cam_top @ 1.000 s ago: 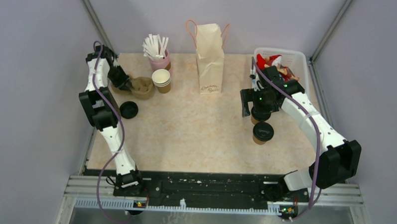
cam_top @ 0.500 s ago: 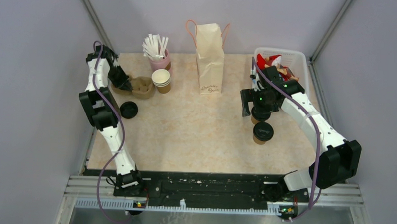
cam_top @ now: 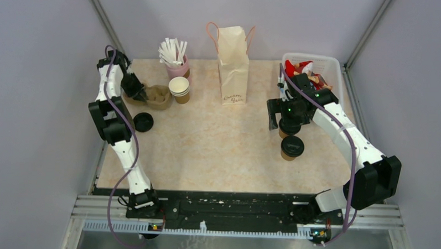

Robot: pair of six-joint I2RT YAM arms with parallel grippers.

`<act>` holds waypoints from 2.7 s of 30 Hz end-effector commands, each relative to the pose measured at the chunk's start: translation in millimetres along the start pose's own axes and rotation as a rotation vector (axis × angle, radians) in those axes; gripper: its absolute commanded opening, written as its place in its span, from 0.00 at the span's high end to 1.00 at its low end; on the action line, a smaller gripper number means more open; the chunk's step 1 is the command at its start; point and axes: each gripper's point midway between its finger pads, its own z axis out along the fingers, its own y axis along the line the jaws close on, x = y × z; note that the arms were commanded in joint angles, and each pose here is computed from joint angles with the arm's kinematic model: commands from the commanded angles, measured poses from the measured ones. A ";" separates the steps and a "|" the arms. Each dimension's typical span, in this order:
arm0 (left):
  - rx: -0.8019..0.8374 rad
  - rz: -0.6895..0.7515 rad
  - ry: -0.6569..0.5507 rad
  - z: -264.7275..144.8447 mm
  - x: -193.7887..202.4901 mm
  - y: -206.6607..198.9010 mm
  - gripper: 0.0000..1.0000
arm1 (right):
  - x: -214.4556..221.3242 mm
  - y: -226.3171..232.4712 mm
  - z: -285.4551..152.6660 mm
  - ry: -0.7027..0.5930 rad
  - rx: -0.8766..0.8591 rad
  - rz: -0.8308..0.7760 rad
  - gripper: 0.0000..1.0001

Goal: Pack the takeout coffee

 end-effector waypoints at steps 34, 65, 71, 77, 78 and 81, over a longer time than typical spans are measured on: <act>0.026 0.017 -0.022 0.0 -7.5 -15.3 0.82 | -10.5 0.5 -0.9 -0.034 -0.001 -0.009 0.01; -0.017 0.032 -0.020 4.3 -5.9 -13.7 0.83 | -10.3 -0.1 0.1 -0.031 -0.001 -0.006 0.01; -0.024 0.034 -0.015 10.1 -4.2 -15.5 0.79 | -9.0 -0.4 0.9 -0.027 -0.001 -0.006 0.01; -0.032 0.040 -0.027 9.2 -6.4 -16.6 0.86 | -9.3 -0.7 0.8 -0.028 -0.001 -0.005 0.01; -0.032 0.043 -0.030 8.2 -7.0 -17.0 0.87 | -9.8 -0.6 0.7 -0.029 -0.001 -0.005 0.01; -0.035 0.049 -0.037 4.2 -8.6 -17.6 0.91 | -9.8 -1.0 0.8 -0.029 0.001 -0.004 0.01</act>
